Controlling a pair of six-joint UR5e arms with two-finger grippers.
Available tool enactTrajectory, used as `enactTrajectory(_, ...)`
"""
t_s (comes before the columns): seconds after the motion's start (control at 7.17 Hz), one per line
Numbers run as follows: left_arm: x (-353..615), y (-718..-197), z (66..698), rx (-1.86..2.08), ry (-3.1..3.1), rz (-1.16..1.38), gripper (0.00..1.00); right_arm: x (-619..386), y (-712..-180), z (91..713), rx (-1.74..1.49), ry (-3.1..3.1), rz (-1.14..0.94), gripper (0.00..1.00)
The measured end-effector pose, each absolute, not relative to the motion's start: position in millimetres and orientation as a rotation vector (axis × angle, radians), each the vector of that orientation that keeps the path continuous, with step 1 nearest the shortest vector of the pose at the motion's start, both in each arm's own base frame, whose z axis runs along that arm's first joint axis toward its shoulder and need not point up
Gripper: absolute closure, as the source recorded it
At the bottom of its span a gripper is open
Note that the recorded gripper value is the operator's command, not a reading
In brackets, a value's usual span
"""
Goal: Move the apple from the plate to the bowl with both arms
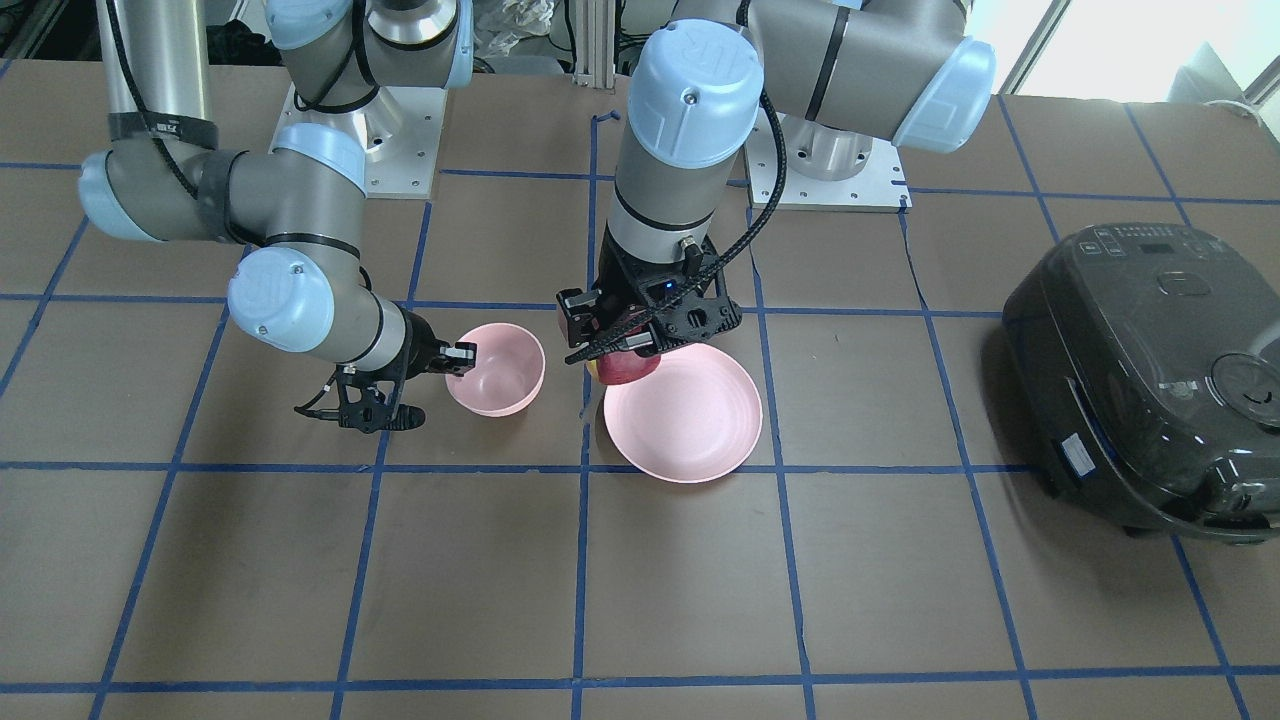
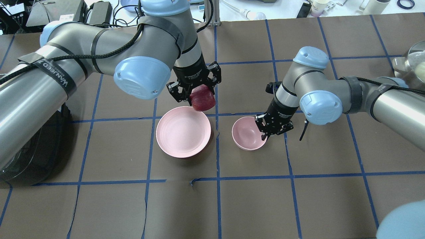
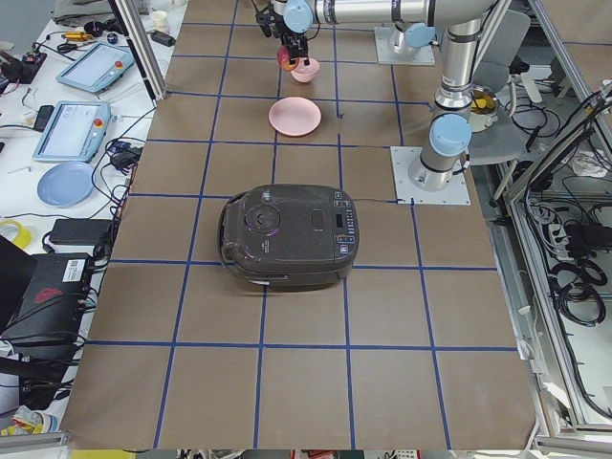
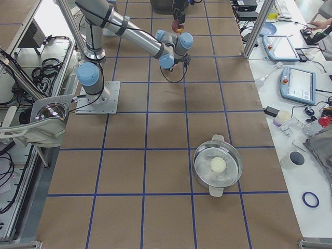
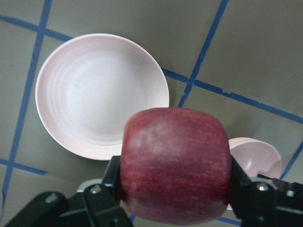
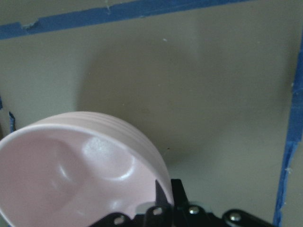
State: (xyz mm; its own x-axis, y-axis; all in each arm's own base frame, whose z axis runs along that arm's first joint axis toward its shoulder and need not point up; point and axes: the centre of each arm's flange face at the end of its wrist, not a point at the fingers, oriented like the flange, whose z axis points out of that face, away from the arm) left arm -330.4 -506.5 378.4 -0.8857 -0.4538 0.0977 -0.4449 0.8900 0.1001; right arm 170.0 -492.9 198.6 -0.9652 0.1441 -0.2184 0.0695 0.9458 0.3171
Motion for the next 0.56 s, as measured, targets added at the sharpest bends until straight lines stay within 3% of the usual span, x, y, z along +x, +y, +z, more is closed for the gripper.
enactTrajectory(0.56, -385, -485, 349, 0.904, -2.853, -0.172, 0.99, 149, -522, 239, 0.193, 2.966, 0.314, 0.00)
